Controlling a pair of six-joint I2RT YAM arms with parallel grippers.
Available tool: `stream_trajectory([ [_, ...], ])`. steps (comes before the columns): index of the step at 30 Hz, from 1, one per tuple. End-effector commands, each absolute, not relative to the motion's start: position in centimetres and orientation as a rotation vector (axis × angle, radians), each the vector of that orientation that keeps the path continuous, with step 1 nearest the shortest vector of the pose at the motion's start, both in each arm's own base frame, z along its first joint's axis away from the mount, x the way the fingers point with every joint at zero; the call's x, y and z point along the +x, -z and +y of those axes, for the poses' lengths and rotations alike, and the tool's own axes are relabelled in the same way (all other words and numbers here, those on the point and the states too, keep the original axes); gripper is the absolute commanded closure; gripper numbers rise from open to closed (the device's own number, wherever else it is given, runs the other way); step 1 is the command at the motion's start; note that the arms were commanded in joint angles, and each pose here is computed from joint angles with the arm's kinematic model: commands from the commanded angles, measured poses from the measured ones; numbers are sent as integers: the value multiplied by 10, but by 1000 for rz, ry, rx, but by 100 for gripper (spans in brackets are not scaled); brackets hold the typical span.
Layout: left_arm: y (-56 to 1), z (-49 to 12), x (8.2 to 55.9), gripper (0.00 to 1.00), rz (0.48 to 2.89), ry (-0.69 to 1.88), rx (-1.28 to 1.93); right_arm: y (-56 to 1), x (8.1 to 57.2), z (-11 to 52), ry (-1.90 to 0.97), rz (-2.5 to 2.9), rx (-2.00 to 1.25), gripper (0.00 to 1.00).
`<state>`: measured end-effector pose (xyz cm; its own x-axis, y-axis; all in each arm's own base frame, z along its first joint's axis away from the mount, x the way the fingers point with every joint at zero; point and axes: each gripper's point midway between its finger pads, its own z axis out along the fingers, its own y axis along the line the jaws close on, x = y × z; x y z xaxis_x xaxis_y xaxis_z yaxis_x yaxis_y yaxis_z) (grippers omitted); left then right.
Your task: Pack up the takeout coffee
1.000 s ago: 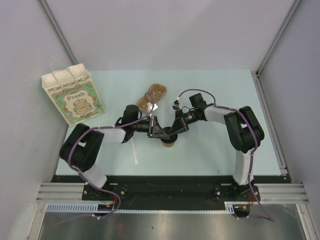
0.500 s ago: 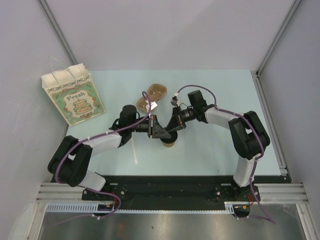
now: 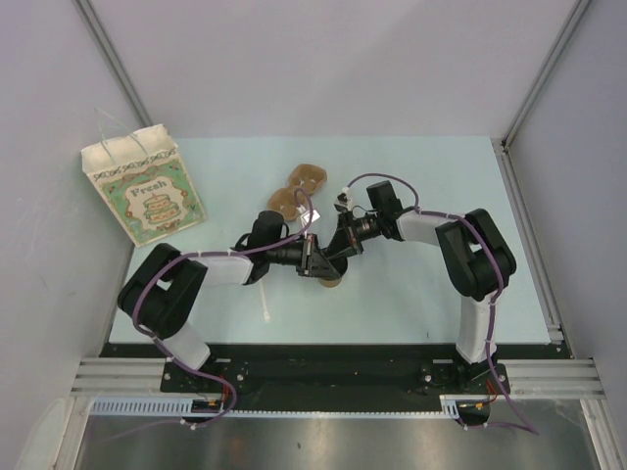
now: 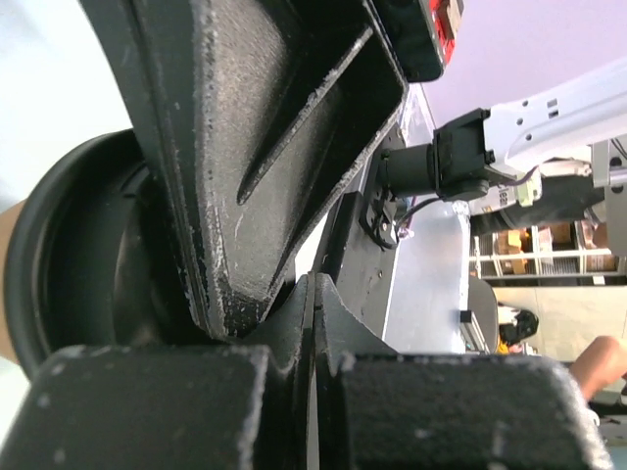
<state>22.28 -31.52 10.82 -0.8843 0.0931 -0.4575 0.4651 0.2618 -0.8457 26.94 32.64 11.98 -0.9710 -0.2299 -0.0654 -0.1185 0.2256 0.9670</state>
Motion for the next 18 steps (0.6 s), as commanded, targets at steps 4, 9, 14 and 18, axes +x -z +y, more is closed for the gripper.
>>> stream_trajectory([
  [4,-55,-298,234,100,2380,1447,425,-78,274,322,1731,-2491,233,100],
  [9,-101,-308,236,100,2224,1550,483,-108,276,332,1858,-2461,350,100],
  [14,-165,-316,236,83,2029,1587,621,-159,272,340,2021,-2417,555,100],
  [18,-220,-312,224,62,1870,1560,729,-193,275,340,2111,-2409,658,94],
])
